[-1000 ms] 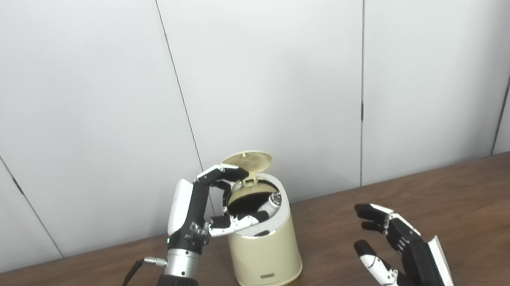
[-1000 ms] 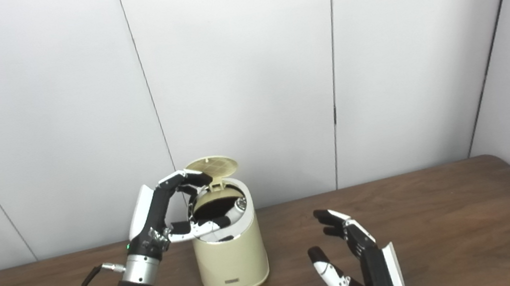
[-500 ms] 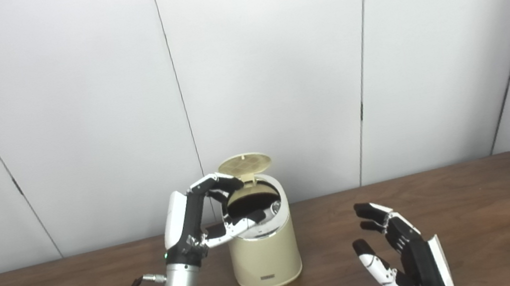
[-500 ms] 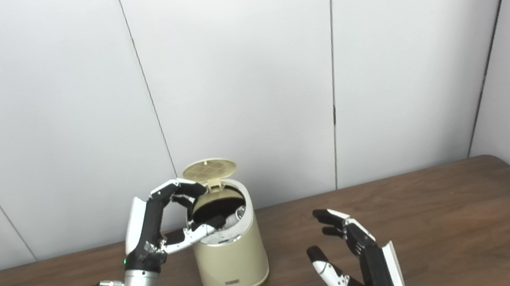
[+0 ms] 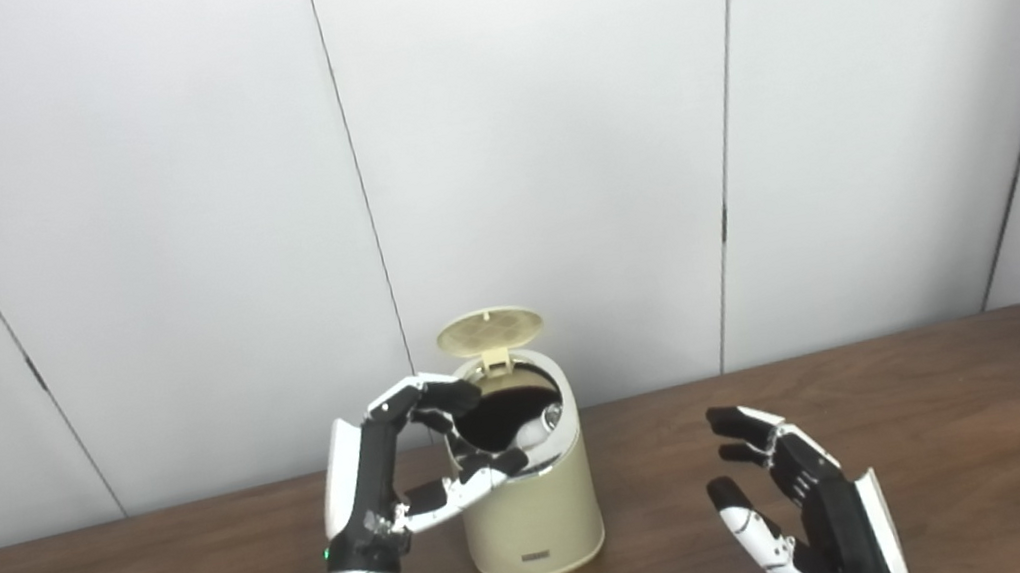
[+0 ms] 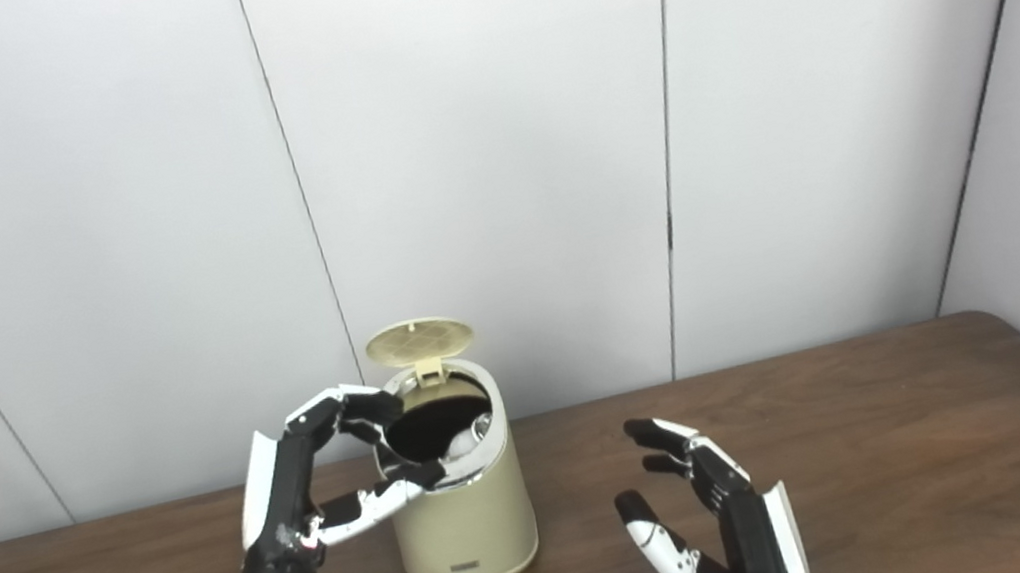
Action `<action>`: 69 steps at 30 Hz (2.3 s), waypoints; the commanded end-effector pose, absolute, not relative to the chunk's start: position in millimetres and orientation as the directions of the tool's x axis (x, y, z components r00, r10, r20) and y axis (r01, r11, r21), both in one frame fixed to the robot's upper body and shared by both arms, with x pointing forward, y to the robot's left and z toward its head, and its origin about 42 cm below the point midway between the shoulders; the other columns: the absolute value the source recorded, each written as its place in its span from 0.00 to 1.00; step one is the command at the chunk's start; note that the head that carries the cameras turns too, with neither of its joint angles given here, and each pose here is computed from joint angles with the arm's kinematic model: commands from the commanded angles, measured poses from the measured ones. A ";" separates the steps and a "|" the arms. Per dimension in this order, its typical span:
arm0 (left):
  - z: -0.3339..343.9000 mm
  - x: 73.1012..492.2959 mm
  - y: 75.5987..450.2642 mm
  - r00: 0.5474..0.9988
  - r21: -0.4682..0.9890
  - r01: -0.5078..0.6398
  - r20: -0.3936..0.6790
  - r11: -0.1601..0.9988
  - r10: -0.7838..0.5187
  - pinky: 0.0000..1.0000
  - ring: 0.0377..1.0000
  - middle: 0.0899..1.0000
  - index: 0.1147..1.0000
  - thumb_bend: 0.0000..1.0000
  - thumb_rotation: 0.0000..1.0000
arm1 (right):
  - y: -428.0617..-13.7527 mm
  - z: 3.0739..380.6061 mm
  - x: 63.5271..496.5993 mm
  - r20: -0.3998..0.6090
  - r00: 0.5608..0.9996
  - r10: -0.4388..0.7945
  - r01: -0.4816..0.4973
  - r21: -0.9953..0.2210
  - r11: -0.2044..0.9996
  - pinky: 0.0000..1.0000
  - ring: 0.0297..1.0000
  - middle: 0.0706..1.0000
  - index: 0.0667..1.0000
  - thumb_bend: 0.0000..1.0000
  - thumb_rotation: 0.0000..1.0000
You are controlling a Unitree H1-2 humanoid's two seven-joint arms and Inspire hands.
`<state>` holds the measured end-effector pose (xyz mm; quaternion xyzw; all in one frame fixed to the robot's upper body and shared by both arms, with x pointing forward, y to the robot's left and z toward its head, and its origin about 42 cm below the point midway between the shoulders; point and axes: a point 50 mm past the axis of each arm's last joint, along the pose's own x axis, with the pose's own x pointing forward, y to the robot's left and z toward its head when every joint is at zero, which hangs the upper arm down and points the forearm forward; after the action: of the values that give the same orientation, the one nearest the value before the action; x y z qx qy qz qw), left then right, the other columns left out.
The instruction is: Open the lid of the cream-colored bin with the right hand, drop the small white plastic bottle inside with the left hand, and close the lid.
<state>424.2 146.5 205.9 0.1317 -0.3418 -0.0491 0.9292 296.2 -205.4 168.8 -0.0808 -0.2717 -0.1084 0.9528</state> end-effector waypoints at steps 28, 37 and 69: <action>226.4 368.9 202.2 0.710 -0.078 -0.093 0.694 0.993 0.121 0.65 0.71 0.71 0.68 0.54 0.66 | -223.3 300.1 351.9 0.670 0.706 0.230 0.330 -0.598 0.730 0.78 0.87 0.86 0.84 0.73 0.97; 214.1 373.5 202.4 0.741 -0.051 -0.106 0.662 0.993 0.114 0.66 0.72 0.70 0.69 0.45 0.67 | -202.7 364.3 374.4 0.628 0.699 0.343 0.342 -0.714 0.611 0.80 0.90 0.87 0.84 0.77 0.90; 214.0 376.8 192.3 0.741 -0.024 -0.127 0.662 0.992 0.111 0.63 0.70 0.69 0.66 0.47 0.64 | -156.7 402.6 446.2 0.222 0.839 0.497 0.113 -0.964 0.239 0.96 0.95 0.90 0.85 0.95 0.90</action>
<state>371.3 195.2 191.2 0.0158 -0.3139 0.0686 0.9469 444.9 -156.9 373.2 -0.5977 -0.2235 0.1490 0.7554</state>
